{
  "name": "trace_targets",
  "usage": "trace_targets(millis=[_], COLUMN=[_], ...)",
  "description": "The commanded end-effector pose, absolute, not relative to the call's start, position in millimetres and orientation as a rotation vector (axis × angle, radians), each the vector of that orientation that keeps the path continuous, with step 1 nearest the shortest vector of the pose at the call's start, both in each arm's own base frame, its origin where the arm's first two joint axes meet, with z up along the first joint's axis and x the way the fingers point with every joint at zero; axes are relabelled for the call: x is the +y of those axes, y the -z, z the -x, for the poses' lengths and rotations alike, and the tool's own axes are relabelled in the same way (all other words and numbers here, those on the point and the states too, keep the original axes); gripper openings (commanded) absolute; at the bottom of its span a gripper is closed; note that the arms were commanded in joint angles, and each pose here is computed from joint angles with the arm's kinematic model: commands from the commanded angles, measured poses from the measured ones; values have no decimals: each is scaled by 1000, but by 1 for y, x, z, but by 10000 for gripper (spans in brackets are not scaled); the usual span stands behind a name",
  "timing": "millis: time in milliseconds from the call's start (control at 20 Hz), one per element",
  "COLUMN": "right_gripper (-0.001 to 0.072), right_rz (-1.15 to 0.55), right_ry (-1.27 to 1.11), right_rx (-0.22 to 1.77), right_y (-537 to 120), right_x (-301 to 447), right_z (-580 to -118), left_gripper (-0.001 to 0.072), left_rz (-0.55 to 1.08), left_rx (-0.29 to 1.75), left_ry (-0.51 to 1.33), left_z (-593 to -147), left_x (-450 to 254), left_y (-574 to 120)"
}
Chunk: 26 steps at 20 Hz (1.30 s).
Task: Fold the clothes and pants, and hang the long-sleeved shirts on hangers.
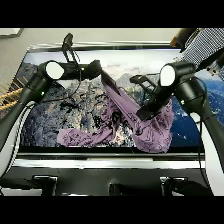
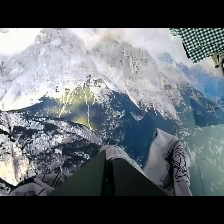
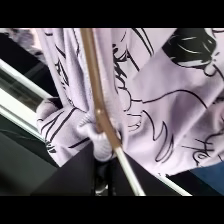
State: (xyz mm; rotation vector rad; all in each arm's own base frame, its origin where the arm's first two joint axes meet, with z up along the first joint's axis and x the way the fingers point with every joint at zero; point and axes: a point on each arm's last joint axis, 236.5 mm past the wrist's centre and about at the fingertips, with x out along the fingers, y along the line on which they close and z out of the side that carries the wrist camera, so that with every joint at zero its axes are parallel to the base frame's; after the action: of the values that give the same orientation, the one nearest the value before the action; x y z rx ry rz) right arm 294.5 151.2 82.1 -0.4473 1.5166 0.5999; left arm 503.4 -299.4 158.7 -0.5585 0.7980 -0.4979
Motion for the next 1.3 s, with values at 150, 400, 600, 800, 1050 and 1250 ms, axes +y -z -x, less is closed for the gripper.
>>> trace_targets(millis=[150, 400, 600, 800, 1050, 1250], right_gripper=[44, 44, 44, 44, 44, 44], right_rz=[542, 500, 463, 475, 489, 490], right_ry=[-394, -319, -290, -294, -326, -333], right_rx=[1561, 1466, 1431, 1427, 1469, 1468], right_y=[-84, -115, -135, -134, -118, -107], right_x=[119, 106, 98, 98, 107, 113], right_z=[-294, -289, -276, -279, -284, -296], left_gripper=[25, 25, 25, 26, 25, 25], left_rz=[489, 427, 429, 441, 451, 476], left_rx=[880, 925, 974, 982, 919, 906], left_ry=[496, 452, 440, 457, 481, 481], left_z=[-488, -485, -479, -474, -481, -482], left_x=[-297, -284, -283, -286, -290, -292], left_y=[-145, -130, -120, -127, -156, -166])
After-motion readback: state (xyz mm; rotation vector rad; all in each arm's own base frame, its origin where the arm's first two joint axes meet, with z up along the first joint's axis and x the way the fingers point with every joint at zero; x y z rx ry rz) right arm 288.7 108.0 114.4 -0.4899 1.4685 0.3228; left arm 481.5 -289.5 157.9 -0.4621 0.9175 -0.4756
